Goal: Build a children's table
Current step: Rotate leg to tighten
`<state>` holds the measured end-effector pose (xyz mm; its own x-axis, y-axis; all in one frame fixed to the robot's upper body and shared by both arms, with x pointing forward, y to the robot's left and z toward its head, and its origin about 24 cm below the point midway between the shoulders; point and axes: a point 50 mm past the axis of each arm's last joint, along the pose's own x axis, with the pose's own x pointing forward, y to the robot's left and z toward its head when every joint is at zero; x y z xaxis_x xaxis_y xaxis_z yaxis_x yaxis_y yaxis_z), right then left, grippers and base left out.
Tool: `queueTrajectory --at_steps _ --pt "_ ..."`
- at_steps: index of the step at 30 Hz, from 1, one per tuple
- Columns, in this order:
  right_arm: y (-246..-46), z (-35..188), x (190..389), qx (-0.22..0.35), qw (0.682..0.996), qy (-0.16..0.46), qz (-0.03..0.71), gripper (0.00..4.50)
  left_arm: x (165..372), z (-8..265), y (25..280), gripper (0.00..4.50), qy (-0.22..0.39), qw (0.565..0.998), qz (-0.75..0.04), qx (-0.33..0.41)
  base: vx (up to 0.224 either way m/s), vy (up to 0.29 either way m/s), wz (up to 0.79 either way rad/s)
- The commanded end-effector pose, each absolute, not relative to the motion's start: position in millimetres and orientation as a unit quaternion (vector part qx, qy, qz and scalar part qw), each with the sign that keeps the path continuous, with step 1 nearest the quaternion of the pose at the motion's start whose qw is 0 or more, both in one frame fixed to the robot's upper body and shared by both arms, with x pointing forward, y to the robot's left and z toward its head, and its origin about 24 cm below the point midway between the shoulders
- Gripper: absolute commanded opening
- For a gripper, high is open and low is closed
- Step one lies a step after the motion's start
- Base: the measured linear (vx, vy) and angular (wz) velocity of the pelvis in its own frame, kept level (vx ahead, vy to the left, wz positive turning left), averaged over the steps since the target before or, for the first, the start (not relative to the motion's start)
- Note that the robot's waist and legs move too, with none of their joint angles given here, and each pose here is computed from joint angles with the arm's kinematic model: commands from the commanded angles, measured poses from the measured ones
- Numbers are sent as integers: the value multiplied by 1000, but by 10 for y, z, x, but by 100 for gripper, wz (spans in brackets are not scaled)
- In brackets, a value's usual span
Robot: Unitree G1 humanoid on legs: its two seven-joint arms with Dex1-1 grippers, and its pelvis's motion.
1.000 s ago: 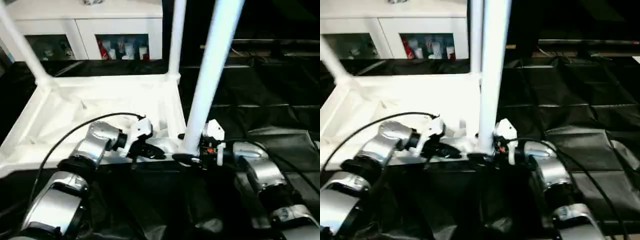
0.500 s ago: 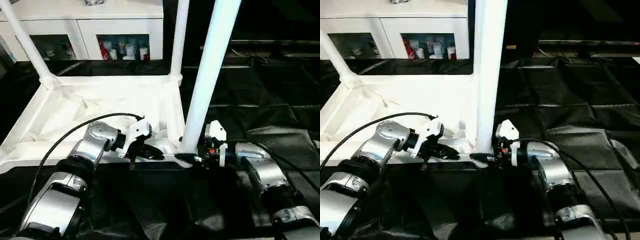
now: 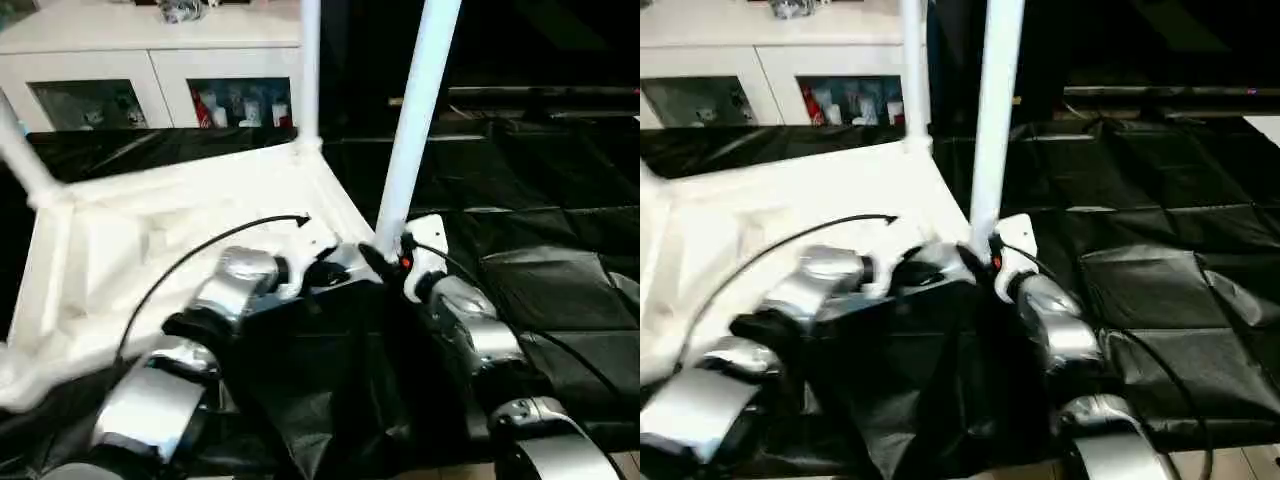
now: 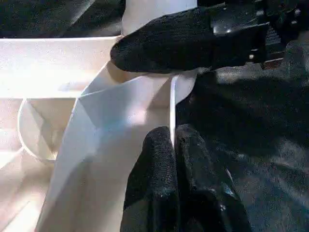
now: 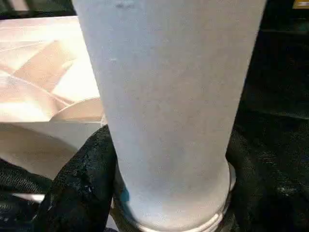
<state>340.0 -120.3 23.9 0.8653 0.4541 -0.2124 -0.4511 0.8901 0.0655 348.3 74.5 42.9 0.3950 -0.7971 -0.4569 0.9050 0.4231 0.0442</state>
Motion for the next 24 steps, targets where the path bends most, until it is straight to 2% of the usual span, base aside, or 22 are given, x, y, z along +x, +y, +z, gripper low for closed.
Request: queueTrajectory --at_steps 1,4,6,10,13,17,22,24 --pt "-966 80 3283 -16 943 145 300 329 3433 450 496 0 174 807 -549 130 0 0 0" --pt "-990 177 3287 -24 930 118 347 365 3427 449 569 0 177 797 -562 136 0 0 0" --pt "-1018 208 3278 -25 922 110 370 365 3416 449 603 0 179 789 -572 135 0 0 0" --pt "-1205 278 3199 -73 879 96 461 365 3329 431 757 0 192 741 -629 135 0 0 0" --pt "-1254 301 3187 -74 871 94 476 365 3303 423 802 0 196 727 -643 137 0 0 0" --pt "-1465 389 3150 -79 844 93 522 365 3248 432 956 0 200 701 -672 128 0 0 0" --pt "-1552 449 3147 -75 830 91 545 365 3224 453 1059 0 204 688 -686 118 0 0 0" --pt "-1559 439 3128 -75 821 98 558 341 3216 462 1090 0 204 684 -691 117 0 0 0"
